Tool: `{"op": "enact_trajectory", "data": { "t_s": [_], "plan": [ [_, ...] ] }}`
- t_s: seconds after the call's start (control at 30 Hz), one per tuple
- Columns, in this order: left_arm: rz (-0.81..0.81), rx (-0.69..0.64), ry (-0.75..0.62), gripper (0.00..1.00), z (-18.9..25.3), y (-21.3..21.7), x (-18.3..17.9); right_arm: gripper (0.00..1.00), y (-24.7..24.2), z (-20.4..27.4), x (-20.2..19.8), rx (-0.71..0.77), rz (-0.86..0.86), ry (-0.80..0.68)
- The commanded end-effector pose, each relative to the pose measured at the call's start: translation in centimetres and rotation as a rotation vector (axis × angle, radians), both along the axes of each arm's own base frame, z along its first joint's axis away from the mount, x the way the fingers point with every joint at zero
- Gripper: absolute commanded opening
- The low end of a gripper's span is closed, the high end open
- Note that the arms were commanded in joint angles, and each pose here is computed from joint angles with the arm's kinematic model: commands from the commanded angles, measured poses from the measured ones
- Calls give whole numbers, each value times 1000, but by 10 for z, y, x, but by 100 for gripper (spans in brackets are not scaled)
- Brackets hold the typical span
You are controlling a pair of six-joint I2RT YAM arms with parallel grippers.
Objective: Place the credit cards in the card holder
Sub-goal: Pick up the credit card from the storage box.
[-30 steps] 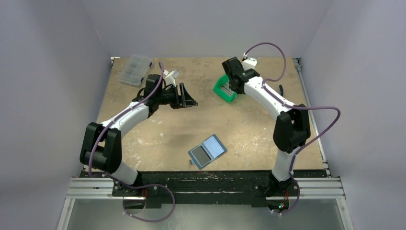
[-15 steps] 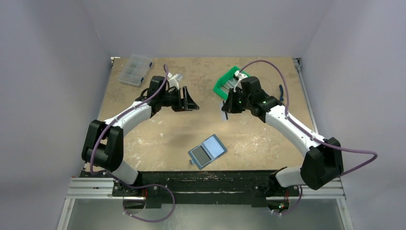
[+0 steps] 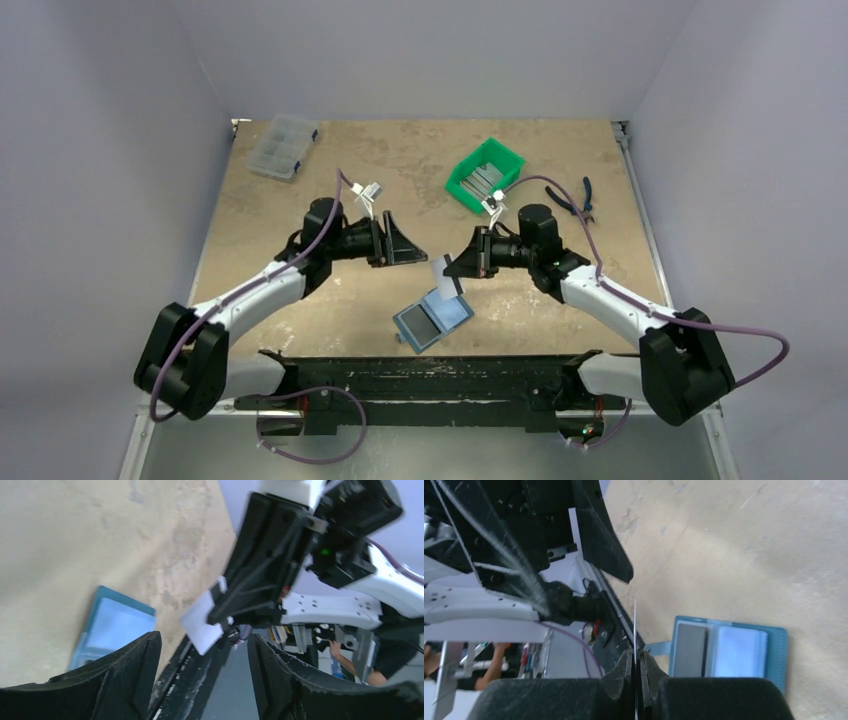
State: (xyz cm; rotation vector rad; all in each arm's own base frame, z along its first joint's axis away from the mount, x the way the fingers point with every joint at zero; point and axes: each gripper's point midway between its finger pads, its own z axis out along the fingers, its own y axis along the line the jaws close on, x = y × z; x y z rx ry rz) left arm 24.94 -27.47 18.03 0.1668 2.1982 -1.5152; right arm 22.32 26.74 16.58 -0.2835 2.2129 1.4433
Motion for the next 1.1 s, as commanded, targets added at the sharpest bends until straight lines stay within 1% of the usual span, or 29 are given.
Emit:
{"op": "enact_trajectory", "data": {
  "t_s": [0.0,0.07,0.13,0.2,0.27,0.37,0.4,0.5,0.63,0.73,0.83,0.97,1.07],
  "plan": [
    [23,-171,-57,68,38,-15,-24,0,11,28,-8,118,128,-122],
    [54,-121,-24,68,17,-20,-30,0,5,6,3,1,90,-127],
    [49,-72,22,68,-7,-30,-43,0,-4,-17,6,-111,77,-123],
    [31,-46,67,65,-27,-40,-55,0,-9,-32,5,-164,83,-91],
    [40,-27,102,59,-42,-45,-61,0,-10,-42,1,-180,109,-60],
    [68,-50,94,57,-43,-44,-63,0,-5,-41,-6,-113,115,-47],
    [76,-53,90,58,-42,-42,-63,0,-4,-40,-8,-87,117,-41],
    [67,-72,89,65,-38,-41,-67,0,2,-39,-16,-11,150,-5],
    [47,-138,139,66,-38,-38,-80,0,6,-34,-22,54,150,49],
    [43,-188,136,66,-34,-35,-86,0,7,-19,-25,101,147,41],
    [36,-234,122,61,-25,-35,-87,0,8,-7,-28,132,154,35],
    [-7,-341,80,55,-1,-39,-90,0,9,3,-31,160,160,36],
    [-33,-380,62,46,8,-43,-91,0,9,14,-33,197,165,32]
  ]
}}
